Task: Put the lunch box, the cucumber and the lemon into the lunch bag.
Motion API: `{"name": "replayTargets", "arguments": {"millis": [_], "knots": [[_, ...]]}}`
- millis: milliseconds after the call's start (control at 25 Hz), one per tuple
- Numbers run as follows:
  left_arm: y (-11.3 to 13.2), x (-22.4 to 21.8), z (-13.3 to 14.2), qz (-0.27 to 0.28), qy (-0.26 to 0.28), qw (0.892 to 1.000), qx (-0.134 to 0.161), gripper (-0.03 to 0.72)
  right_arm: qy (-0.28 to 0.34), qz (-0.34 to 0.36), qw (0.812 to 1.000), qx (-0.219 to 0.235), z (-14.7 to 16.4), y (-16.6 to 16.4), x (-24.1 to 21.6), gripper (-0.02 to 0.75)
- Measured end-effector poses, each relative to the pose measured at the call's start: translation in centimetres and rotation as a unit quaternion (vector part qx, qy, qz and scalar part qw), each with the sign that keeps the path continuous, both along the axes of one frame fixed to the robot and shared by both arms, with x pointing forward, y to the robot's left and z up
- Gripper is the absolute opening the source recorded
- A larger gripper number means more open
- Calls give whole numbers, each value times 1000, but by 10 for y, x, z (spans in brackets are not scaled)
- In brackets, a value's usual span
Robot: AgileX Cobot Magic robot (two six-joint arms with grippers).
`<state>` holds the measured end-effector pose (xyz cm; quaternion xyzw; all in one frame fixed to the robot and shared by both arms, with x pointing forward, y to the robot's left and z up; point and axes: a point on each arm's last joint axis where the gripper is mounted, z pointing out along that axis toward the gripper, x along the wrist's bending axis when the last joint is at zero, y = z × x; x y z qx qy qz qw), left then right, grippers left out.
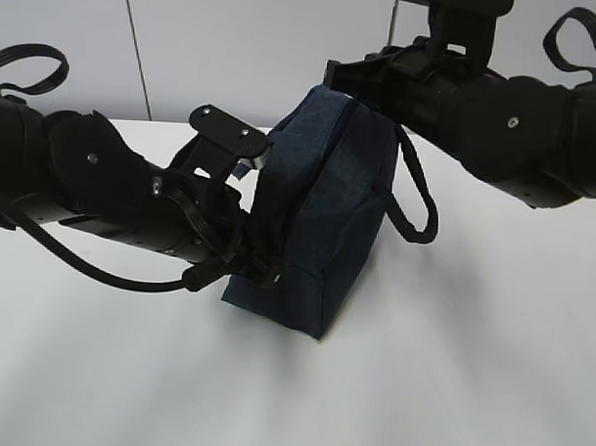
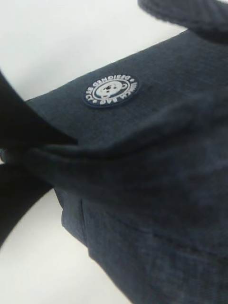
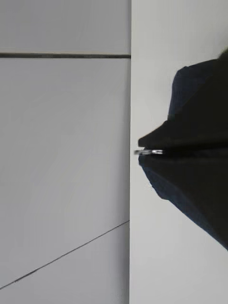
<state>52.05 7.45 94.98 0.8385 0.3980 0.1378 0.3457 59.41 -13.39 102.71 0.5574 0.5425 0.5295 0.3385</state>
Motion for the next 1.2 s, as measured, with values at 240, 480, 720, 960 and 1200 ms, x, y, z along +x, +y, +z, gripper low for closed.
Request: {"name": "replayTargets", "arguments": {"millis": [240,480,720,960,1200], "knots": [[0,0,0,0,0,1000,0,-2,8,-7,1000,5,-1,-2,25,0],[0,0,0,0,0,1000,0,-2,25,-11,1000,8,-5,-9,51,0],[0,0,0,0,1,1000,0,-2,58,16,998,-5,-5,-12,75,0],[0,-1,-1,5,8,1000,-4,-2,79,65,994,-44,5,-13,85,0],[0,-2,-2,3,18,1000,-4,-2,97,101,988,-71,10,-14,87,0]]}}
